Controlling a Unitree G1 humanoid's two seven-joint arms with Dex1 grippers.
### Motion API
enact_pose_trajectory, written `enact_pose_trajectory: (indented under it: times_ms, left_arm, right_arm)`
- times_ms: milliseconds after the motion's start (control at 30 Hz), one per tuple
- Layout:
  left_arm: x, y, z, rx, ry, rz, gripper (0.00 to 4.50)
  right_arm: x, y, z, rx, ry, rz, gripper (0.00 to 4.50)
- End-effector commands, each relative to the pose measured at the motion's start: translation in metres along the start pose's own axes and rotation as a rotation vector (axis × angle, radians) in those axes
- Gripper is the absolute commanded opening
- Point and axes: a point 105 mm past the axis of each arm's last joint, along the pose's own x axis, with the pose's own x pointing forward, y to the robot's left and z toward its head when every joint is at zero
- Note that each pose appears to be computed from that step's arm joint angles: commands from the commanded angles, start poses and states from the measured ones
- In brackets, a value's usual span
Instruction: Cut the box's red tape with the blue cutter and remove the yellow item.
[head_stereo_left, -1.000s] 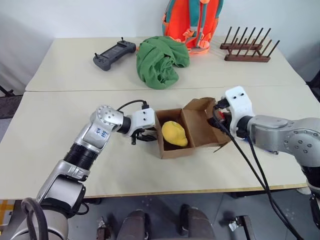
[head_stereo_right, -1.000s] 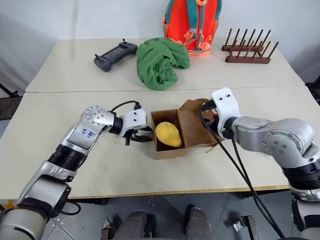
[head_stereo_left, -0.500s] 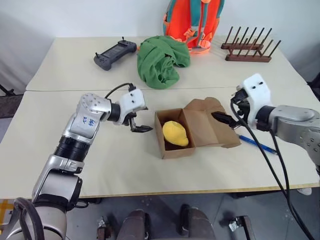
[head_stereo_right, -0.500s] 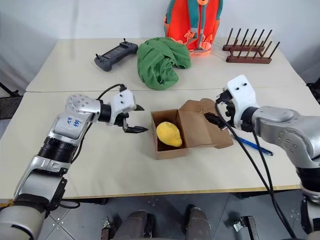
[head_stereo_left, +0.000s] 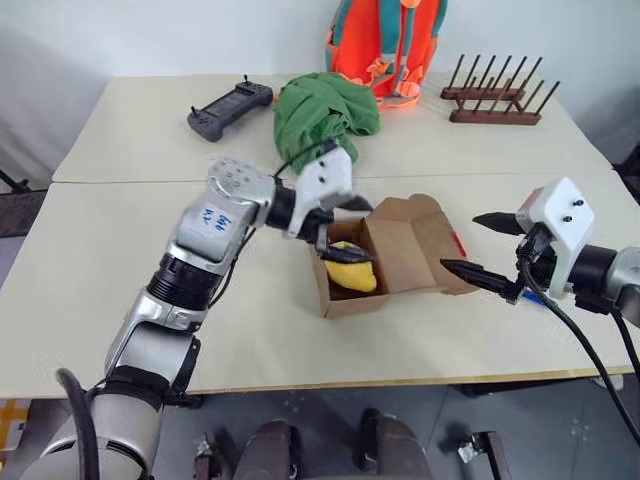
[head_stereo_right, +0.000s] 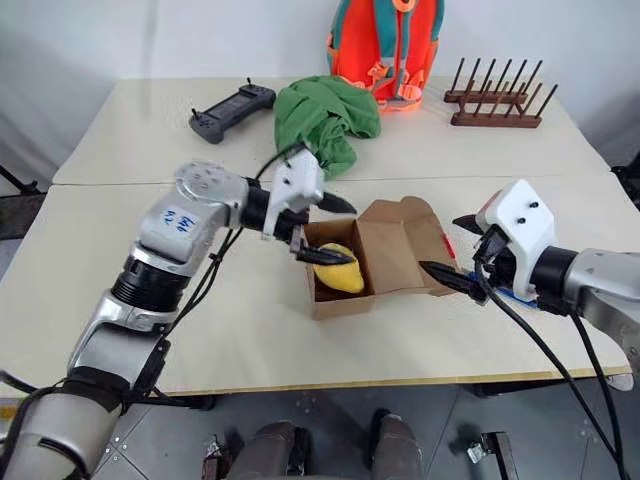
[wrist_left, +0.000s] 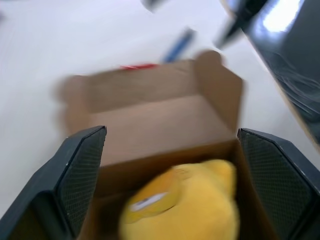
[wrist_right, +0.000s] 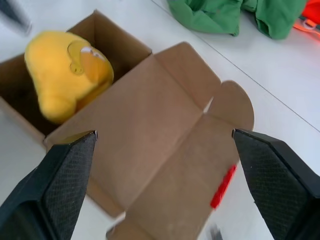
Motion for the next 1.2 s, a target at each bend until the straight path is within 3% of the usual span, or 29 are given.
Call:
enact_pose_trajectory:
  times_ms: [33,233,267,367,600,833,1200]
  left_arm:
    - [0.005,-0.006,-0.012,0.015,0.091,-0.068,4.47]
    - [0.016,0.003,-0.043,0.069,0.282,-0.069,4.47]
    - [0.019,0.003,-0.041,0.063,0.264,-0.079,4.47]
    - [0.022,0.008,-0.033,0.039,0.200,-0.062,3.90]
    - [0.013,0.011,-0.026,0.070,0.172,-0.061,1.76]
    - [0.001,0.025,0.008,0.078,-0.007,0.010,0.27]
    - [-0.028,0.051,0.046,0.086,-0.197,0.170,0.18]
  right_arm:
    - [-0.009,-0.006,0.012,-0.034,-0.050,-0.078,4.50]
    - [-0.013,-0.002,0.002,-0.018,-0.049,-0.140,4.50]
    - [-0.013,0.000,0.001,-0.010,-0.054,-0.149,4.50]
    - [-0.014,0.002,0.000,-0.005,-0.053,-0.166,4.50]
    - [-0.014,0.005,0.003,-0.002,-0.071,-0.170,4.50]
    - [-0.019,0.017,0.011,-0.035,-0.150,-0.101,4.50]
    - [-0.034,0.032,0.022,0.000,-0.362,0.084,4.50]
